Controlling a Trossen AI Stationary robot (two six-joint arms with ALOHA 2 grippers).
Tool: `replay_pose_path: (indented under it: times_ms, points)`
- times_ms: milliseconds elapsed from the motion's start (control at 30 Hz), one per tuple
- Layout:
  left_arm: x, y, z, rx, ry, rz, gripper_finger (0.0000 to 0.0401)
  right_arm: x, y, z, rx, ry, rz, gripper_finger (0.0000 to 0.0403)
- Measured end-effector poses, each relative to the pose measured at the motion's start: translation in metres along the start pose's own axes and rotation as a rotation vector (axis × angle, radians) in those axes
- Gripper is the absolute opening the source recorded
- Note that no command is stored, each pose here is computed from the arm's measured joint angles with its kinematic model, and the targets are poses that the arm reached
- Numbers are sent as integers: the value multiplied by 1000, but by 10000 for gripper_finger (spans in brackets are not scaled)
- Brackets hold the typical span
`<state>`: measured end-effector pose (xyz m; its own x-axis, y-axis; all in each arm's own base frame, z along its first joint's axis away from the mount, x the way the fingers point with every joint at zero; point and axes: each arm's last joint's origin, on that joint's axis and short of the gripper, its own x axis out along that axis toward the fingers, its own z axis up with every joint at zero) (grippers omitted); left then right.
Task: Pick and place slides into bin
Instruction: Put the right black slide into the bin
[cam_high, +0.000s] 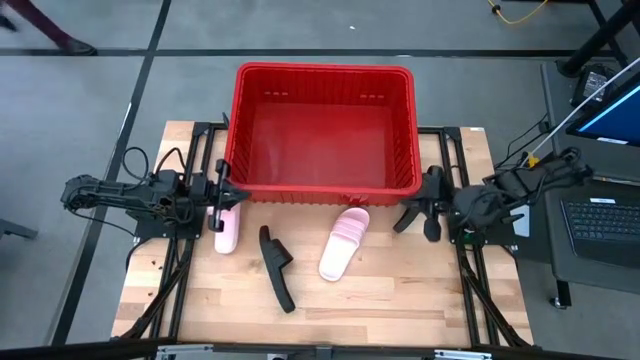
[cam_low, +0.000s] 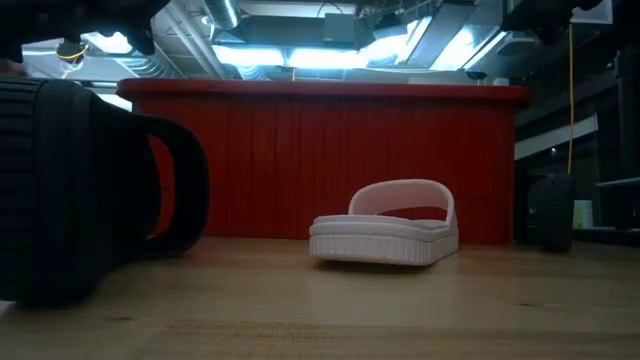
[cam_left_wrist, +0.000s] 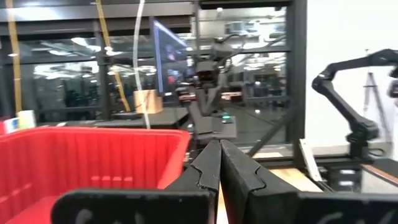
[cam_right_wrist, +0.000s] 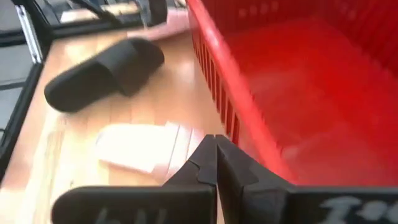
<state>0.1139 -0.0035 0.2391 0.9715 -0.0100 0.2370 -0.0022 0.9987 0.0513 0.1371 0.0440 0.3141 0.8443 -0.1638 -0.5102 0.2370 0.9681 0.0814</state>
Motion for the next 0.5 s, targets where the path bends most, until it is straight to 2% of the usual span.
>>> replay_pose_path:
  times_ms: [133, 300, 500]
  points:
    - [0, -1, 0, 37, -1, -19, 1, -1, 5, -7, 49, 66, 11, 1]
    - [0, 0, 2, 67, -19, -17, 3, -1, 9, -17, 168, 147, -6, 1]
    - [0, 0, 1, 41, -14, -18, 1, 7, 15, -28, 167, 250, -73, 1]
